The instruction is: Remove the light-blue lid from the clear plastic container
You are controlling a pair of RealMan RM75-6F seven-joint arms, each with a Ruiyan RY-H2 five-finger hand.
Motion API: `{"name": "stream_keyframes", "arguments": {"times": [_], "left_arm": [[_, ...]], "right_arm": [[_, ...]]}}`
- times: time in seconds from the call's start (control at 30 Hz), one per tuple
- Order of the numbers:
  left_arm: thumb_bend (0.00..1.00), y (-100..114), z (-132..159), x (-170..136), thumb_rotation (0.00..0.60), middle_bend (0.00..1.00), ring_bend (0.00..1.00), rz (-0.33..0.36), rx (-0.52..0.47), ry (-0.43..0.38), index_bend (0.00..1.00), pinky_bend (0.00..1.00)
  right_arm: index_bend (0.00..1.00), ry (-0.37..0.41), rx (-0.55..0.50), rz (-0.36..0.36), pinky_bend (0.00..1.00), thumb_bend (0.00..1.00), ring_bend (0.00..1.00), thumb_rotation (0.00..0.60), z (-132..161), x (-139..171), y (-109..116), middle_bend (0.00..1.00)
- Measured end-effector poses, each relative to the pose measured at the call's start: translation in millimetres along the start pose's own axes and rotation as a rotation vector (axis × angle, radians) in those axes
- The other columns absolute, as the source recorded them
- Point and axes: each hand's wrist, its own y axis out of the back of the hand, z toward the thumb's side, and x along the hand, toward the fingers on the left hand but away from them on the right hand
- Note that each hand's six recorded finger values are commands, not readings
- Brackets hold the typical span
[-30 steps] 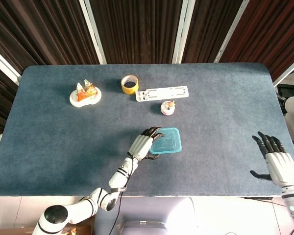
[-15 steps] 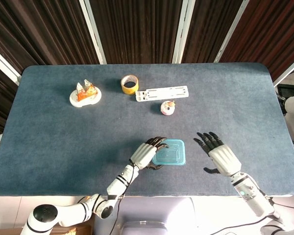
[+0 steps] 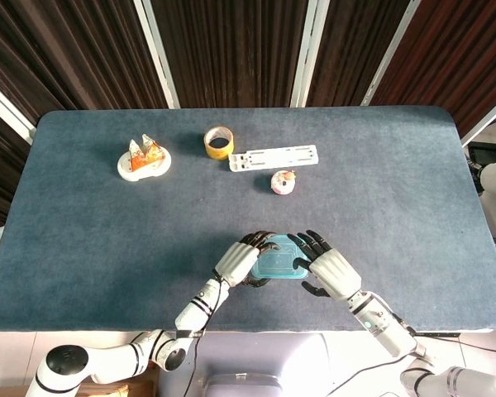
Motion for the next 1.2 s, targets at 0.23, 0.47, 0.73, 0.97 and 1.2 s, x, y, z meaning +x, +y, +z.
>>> {"name": "stream_keyframes", "arguments": {"times": [0.23,0.47,0.73,0.97,1.2], "left_arm": [[0.35,-0.3,0.0,-2.3,0.6,0.56,0.41,-0.01,-0.011,-0.001,0.39,0.49],[0.35,0.6,-1.5,-3.8,0.6,0.56,0.41,-0.012,-0.009,-0.001,0.39,0.49],[0.35,1.0,-2.8,-4.8,0.6,0.56,0.41,-0.013,-0.008,0.001,0.39,0.49],[0.35,0.0,-5.4,-5.5,0.6,0.56,0.41,-0.026,-0.003,0.002,0.39,0.49],[0.35,-3.4,-4.9,-7.3,0.6,0.56,0.41,-0.035,0.011,-0.006,0.39,0.49]], "right_arm": [[0.57,-0.007,0.031,0.019,0.0,0.43,0.0,0.6,-0.1,-5.0,-5.7,0.12],[0.58,-0.01,0.026,0.023,0.0,0.43,0.0,0.6,2.0,-6.3,-8.8,0.13],[0.59,-0.02,0.034,0.025,0.0,0.43,0.0,0.6,1.0,-7.9,-9.7,0.14],[0.61,-0.028,0.031,0.02,0.0,0.43,0.0,0.6,-0.7,-9.1,-7.9,0.15],[0.61,-0.037,0.019,0.01,0.0,0.43,0.0,0.6,-2.3,-9.6,-4.2,0.15]]}}
